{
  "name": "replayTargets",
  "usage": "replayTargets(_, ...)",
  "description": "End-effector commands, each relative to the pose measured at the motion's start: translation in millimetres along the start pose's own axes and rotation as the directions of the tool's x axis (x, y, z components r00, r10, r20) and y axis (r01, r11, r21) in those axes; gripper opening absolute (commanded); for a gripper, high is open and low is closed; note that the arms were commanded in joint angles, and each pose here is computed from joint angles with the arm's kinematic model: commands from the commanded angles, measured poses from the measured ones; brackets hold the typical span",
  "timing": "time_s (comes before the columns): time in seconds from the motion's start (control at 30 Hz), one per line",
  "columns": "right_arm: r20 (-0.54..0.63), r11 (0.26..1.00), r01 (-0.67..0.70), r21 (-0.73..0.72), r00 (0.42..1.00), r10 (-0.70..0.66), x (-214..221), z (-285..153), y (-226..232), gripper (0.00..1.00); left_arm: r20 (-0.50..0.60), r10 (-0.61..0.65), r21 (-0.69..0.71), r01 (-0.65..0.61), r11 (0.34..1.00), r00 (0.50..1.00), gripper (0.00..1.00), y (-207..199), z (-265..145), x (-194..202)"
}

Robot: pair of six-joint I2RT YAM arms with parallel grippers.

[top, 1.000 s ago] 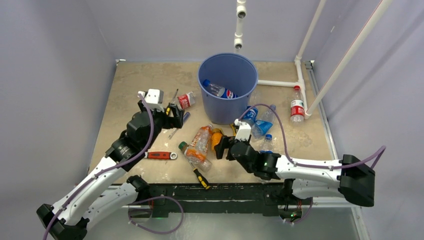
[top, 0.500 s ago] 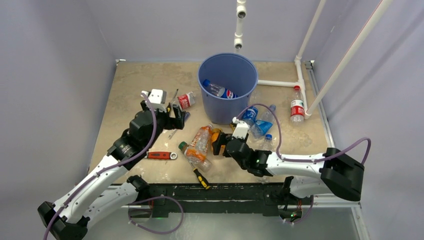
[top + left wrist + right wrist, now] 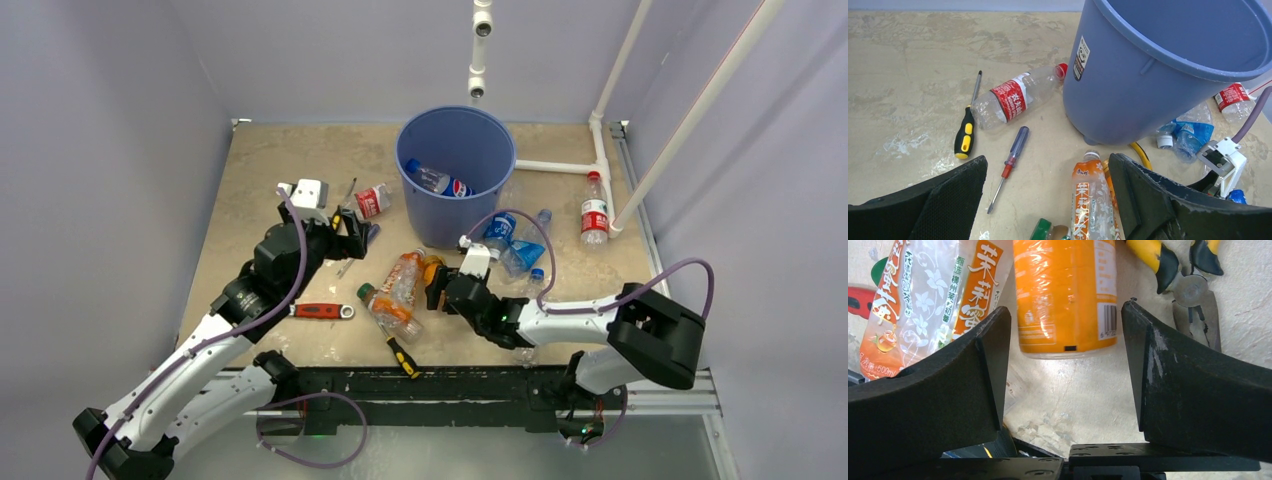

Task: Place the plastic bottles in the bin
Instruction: Pick up the plastic bottle at the center of the board.

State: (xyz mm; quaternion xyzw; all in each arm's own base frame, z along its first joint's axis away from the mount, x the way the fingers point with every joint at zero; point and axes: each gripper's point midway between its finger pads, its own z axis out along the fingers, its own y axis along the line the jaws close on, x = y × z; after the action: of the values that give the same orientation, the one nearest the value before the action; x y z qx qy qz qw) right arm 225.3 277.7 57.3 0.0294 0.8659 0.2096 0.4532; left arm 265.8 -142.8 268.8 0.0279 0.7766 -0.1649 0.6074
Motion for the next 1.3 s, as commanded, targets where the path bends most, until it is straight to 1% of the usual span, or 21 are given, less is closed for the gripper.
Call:
replayTargets(0.0,0.028,0.999,-0.036,-0.040,0.999,0.037,-12,7,21,0.75,0.027,-0.027,0.025,0.026,0.999,0.999,0.91,-6,-1,-11)
replayTargets(0.13,0.005,0.999,-0.031,-0.041,1.000,0.031,-5,8,19,0.61,0.032,-0.028,0.030,0.027,0.999,0.999,0.90,-7,-3,-13)
replayTargets(0.23,0.009,0.999,-0.034,-0.030,0.999,0.034,-4,3,12,0.54,0.034,-0.030,0.031,0.028,0.999,0.999,0.90,-7,-3,-13)
replayTargets(0.37,-0.020,0.997,-0.052,-0.058,0.999,0.051,1,-13,4,0.48,0.034,-0.030,0.033,0.029,0.999,0.999,0.90,-7,-3,-14)
replayTargets(0.47,-0.048,0.993,-0.045,-0.110,0.998,0.040,4,-33,5,0.47,0.031,-0.029,0.037,0.028,0.999,0.999,0.90,-8,-3,-13)
replayTargets(0.6,-0.043,0.969,0.019,-0.246,0.999,-0.030,3,-69,24,0.46,0.027,-0.034,0.037,0.033,0.999,0.999,0.90,-9,-2,-12)
replayTargets(0.67,-0.020,0.933,0.061,-0.354,0.997,-0.072,-4,-93,42,0.46,0.033,-0.038,0.036,0.036,0.999,0.999,0.90,-8,-2,-14)
replayTargets(0.73,0.016,0.879,0.096,-0.468,0.995,-0.100,-15,-121,62,0.45,0.060,-0.047,0.028,0.046,0.999,0.997,0.90,-7,-5,-20)
replayTargets(0.8,0.069,0.802,0.124,-0.584,0.992,-0.103,-32,-153,83,0.45,0.107,-0.073,0.027,0.070,0.997,0.992,0.90,-5,-9,-32)
replayTargets(0.9,0.159,0.706,0.162,-0.689,0.985,-0.071,-62,-186,100,0.44,0.203,-0.132,0.082,0.117,0.990,0.970,0.90,-11,-24,-60)
replayTargets(1.0,0.258,0.634,0.208,-0.745,0.966,-0.014,-90,-210,113,0.42,0.291,-0.172,0.166,0.127,0.978,0.941,0.92,-21,-42,-87)
replayTargets(1.13,0.384,0.587,0.261,-0.767,0.919,0.094,-118,-223,121,0.39,0.396,-0.230,0.323,0.099,0.941,0.889,0.98,-42,-70,-120)
replayTargets(1.2,0.440,0.563,0.286,-0.775,0.884,0.157,-131,-230,125,0.37,0.404,-0.261,0.432,0.069,0.899,0.876,0.99,-60,-83,-127)
replayTargets(1.23,0.462,0.553,0.297,-0.778,0.868,0.184,-136,-234,127,0.36,0.398,-0.273,0.489,0.049,0.871,0.876,0.99,-71,-88,-130)
replayTargets(1.27,0.484,0.545,0.310,-0.779,0.850,0.207,-142,-237,129,0.35,0.379,-0.280,0.560,0.022,0.828,0.882,0.99,-86,-96,-130)
